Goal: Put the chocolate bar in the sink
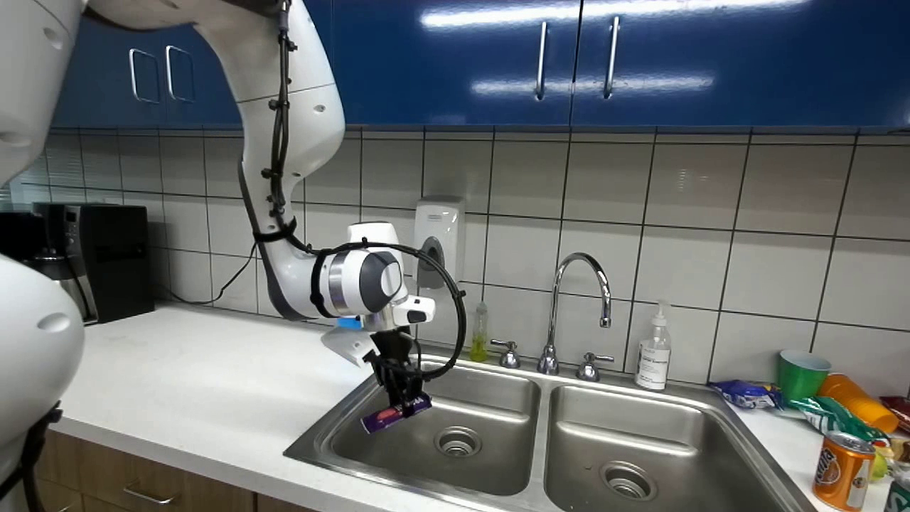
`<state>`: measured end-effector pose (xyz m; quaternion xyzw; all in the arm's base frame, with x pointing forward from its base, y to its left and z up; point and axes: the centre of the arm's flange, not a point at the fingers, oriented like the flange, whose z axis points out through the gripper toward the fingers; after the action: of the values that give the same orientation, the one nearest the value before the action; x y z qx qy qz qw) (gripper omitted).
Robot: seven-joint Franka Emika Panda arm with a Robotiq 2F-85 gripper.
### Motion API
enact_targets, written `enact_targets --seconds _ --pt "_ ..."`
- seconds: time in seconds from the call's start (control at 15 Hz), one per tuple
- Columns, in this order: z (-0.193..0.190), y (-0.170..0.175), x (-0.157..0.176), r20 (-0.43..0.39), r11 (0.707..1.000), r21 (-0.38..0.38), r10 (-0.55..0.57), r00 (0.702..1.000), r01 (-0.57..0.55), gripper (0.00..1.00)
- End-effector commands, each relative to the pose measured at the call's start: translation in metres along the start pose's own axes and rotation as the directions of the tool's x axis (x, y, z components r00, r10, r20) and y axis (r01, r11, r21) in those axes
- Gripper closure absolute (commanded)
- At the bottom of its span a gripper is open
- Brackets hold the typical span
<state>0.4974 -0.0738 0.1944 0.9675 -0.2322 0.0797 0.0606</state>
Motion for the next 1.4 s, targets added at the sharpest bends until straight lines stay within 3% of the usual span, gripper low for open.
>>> enact_targets --seconds 0.0,0.6,1.33 --pt "0.03 -0.002 0.01 -0.025 1.0 -0.006 -0.018 1.0 0.018 0.84" --pt "0.09 -0.01 0.02 -0.023 0.999 -0.031 -0.009 1.0 0.008 0.84" --pt "0.137 -0.009 0.027 -0.038 0.999 -0.045 0.007 0.999 -0.008 0.84"
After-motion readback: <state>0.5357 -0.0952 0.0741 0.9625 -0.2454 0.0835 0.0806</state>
